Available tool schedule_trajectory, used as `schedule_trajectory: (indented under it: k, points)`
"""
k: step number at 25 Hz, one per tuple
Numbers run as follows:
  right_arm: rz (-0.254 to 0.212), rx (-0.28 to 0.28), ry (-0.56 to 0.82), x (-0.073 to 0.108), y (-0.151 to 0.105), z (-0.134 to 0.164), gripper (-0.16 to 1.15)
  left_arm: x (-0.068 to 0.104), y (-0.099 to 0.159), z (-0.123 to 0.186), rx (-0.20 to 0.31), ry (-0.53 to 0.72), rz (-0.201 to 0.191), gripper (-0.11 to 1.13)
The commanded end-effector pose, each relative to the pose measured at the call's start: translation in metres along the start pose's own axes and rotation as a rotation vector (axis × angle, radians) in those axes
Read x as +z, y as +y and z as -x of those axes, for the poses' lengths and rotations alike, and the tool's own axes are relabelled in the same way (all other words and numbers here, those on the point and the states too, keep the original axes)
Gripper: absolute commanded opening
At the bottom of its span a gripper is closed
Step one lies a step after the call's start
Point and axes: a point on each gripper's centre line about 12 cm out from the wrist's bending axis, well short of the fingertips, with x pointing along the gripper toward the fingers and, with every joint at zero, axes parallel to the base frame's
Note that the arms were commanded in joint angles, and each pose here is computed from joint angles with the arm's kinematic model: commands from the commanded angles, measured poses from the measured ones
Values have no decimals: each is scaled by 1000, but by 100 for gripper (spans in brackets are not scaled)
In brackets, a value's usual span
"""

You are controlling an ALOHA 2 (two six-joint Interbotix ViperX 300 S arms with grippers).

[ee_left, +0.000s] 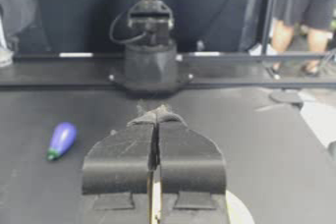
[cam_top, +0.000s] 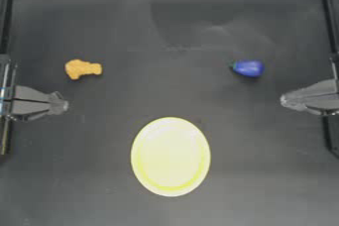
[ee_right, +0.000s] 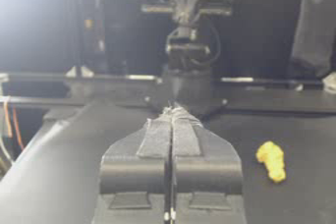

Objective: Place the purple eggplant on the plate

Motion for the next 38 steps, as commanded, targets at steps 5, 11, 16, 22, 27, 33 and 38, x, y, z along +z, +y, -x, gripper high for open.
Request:
schedule_trajectory:
  k: [5, 11, 16, 22, 27, 33, 38]
  points:
    - [28, 7, -15, 6, 1, -1, 6, 9, 0, 7, -2, -38, -15, 8]
    - [50, 11, 5, 5, 1, -2, 23, 9, 0, 3, -2, -31, -15, 32]
    - [61, 16, 29, 3, 2, -2, 88, 10, 0, 1, -2, -28, -15, 100]
    - [57, 11, 68, 6, 1, -4, 96, 9, 2, -4, 10, 8, -27, 98]
    - [21, -56, 180, 13, -12, -8, 101, 6, 5, -8, 25, 45, -28, 103]
    - [-1, -212, 415, 26, -43, -5, 101, 2, 7, -12, 33, 69, -23, 103]
    - [-29, -313, 613, 24, -67, -5, 101, -1, 10, -15, 48, 85, -19, 103]
